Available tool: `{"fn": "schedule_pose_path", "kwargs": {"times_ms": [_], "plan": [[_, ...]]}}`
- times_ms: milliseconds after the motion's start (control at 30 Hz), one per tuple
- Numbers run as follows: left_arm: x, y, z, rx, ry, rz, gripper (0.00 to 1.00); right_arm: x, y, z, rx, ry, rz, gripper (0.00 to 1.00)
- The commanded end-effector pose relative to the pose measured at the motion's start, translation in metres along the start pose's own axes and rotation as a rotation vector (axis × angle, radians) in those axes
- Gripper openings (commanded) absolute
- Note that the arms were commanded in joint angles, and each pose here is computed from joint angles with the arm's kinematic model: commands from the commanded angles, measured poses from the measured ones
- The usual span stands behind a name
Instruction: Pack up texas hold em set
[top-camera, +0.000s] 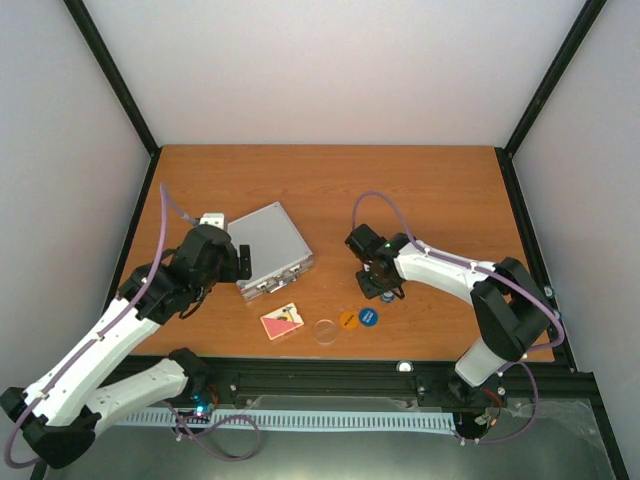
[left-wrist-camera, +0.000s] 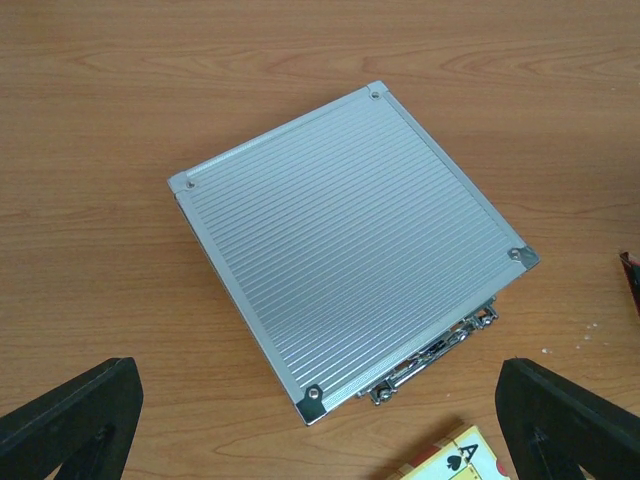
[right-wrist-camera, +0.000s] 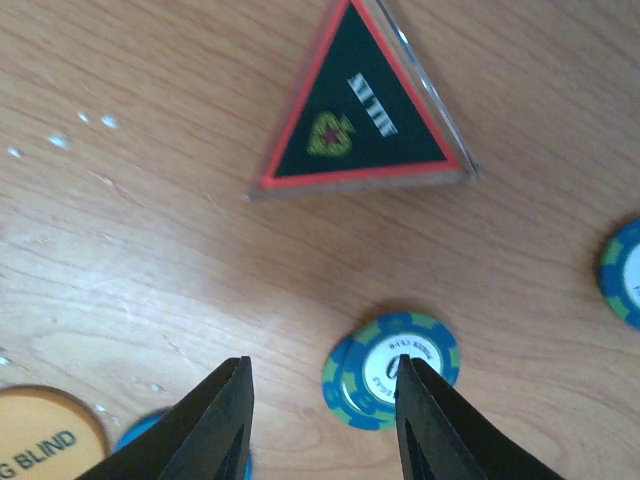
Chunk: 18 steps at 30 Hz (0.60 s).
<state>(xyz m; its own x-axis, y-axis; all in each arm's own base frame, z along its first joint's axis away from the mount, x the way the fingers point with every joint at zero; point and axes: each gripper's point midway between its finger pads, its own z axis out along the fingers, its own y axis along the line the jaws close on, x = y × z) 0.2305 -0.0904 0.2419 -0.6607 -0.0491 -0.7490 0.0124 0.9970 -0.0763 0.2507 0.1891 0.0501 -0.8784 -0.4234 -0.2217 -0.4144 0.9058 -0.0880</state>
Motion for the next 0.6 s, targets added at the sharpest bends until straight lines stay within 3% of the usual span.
{"fn": "schedule_pose_path", "kwargs": {"times_ms": [0, 167, 233, 300, 333, 567], "plan": [[-0.008, -0.007, -0.001, 0.027, -0.019, 0.006, 1.00, 0.007, -0.011, -0.002, 0.020, -0.005, 0.043, 0.41], [-0.008, -0.009, 0.001, 0.032, -0.015, 0.005, 1.00, 0.002, -0.019, -0.006, 0.039, -0.031, 0.068, 0.52], [-0.009, -0.010, 0.001, 0.033, -0.016, 0.004, 1.00, -0.001, -0.024, -0.008, 0.045, -0.036, 0.085, 0.67], [-0.010, -0.011, 0.000, 0.039, -0.019, 0.002, 1.00, -0.005, -0.032, -0.010, 0.048, -0.037, 0.115, 0.95], [-0.010, -0.012, -0.001, 0.047, -0.021, 0.002, 1.00, -0.006, -0.036, -0.010, 0.046, -0.036, 0.134, 0.99], [-0.016, -0.017, -0.001, 0.061, -0.026, 0.028, 1.00, -0.013, -0.075, -0.014, 0.067, -0.039, 0.283, 1.00]]}}
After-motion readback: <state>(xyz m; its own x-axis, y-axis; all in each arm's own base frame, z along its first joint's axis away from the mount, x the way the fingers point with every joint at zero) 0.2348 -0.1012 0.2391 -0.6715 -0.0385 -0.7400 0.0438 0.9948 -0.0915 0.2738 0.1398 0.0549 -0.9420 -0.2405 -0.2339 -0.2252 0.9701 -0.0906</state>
